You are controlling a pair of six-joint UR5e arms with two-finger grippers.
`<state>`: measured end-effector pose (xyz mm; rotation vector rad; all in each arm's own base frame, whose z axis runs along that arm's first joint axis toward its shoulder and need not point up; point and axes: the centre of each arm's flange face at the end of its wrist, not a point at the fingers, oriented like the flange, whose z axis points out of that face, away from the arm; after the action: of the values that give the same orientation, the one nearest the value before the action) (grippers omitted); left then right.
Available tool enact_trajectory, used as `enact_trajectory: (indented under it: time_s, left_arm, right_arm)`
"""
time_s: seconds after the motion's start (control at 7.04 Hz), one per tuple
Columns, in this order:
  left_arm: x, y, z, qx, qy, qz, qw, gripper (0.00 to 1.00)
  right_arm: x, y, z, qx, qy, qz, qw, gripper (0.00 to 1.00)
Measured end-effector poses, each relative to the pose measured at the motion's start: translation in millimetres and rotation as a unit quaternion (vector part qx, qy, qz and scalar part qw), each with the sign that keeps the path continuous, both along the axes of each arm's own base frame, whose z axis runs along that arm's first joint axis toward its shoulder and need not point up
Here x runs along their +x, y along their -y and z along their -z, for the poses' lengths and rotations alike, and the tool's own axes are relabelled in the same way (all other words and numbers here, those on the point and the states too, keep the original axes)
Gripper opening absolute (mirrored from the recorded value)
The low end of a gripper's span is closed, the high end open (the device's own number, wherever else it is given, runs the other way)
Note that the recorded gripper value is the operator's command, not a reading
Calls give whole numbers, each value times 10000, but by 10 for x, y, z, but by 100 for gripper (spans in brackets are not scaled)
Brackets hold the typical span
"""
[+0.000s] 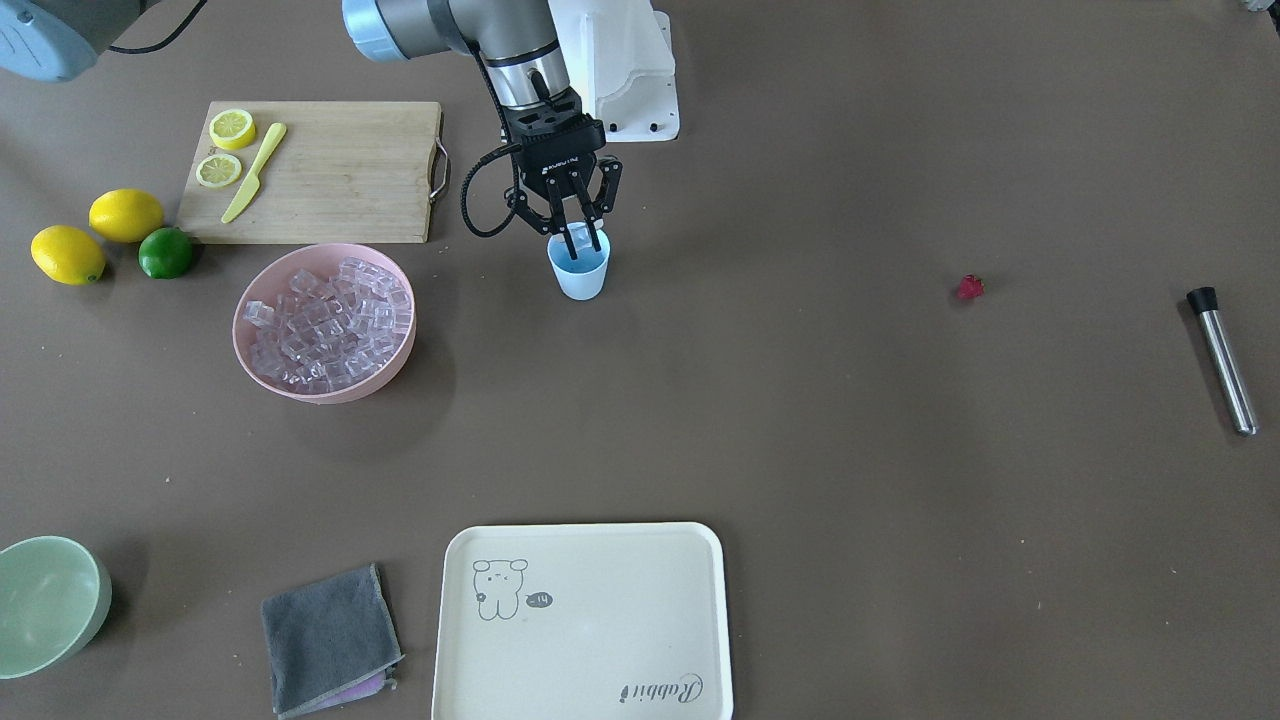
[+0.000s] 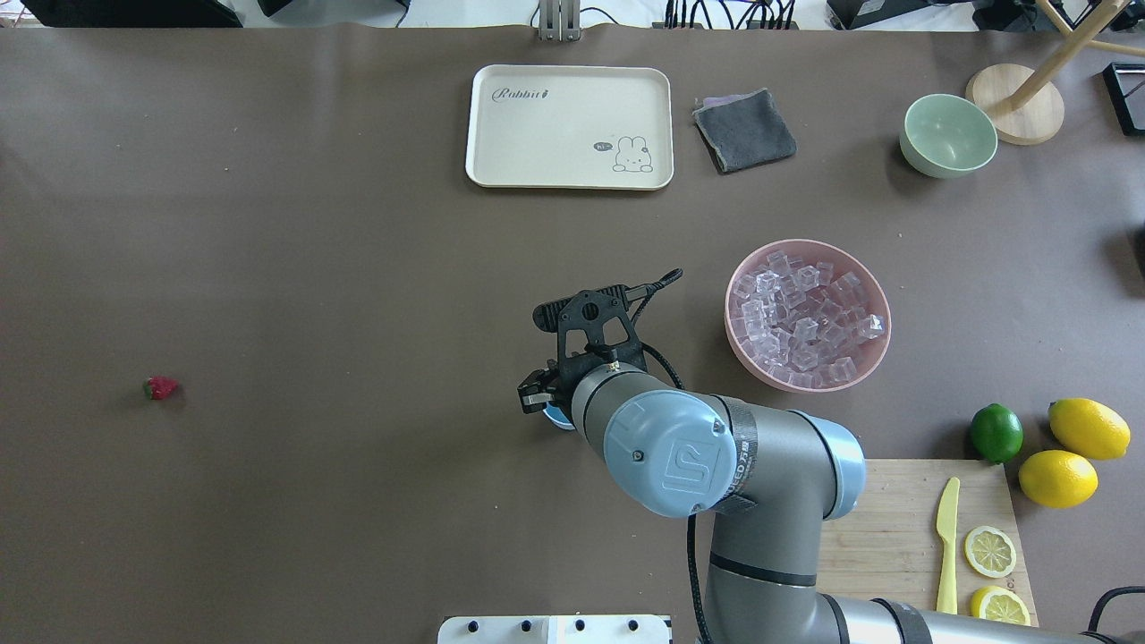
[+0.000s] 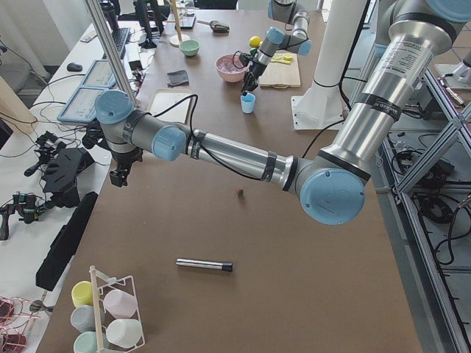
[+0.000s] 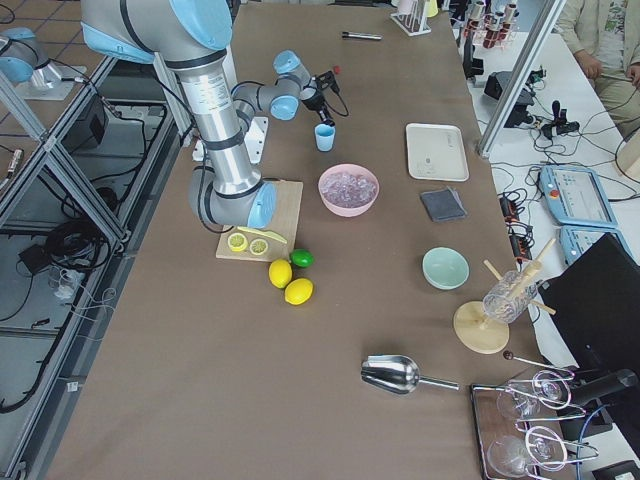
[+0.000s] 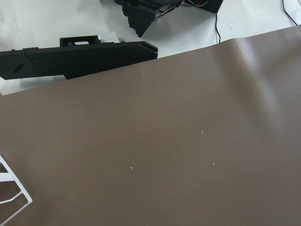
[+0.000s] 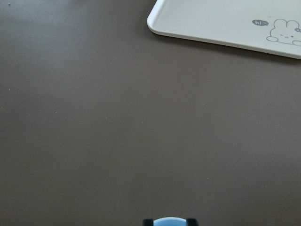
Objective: Mash ice and strawberries in cup
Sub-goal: 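Lower the right gripper into the cup and release the ice cube, then move the empty right gripper back over the ice bowl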
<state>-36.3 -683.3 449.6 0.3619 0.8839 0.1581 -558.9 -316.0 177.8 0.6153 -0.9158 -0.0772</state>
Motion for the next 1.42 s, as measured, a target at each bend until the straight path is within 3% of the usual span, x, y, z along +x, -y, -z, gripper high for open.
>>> enact_trajectory:
  time_s: [0.14,0.71,0.99,1.42]
  left_arm:
    - [-2,-13,-29,-19,-1,-1,10000,98]
    - [-9,-36,-70,-44,1,2,10000,98]
    - [-26,-39,-27,-9,-5,17,10000,98]
    - [-52,-45,129,142,-14,30,9999,98]
  right_arm:
    - [-4,-14,5,34,-12,26,10000,99]
    - [101,22,125,149,76,27,9999,100]
    - [292,203,170,236,96,-95,9996,100]
    - [918,662,10,70,124,-336,9993,100]
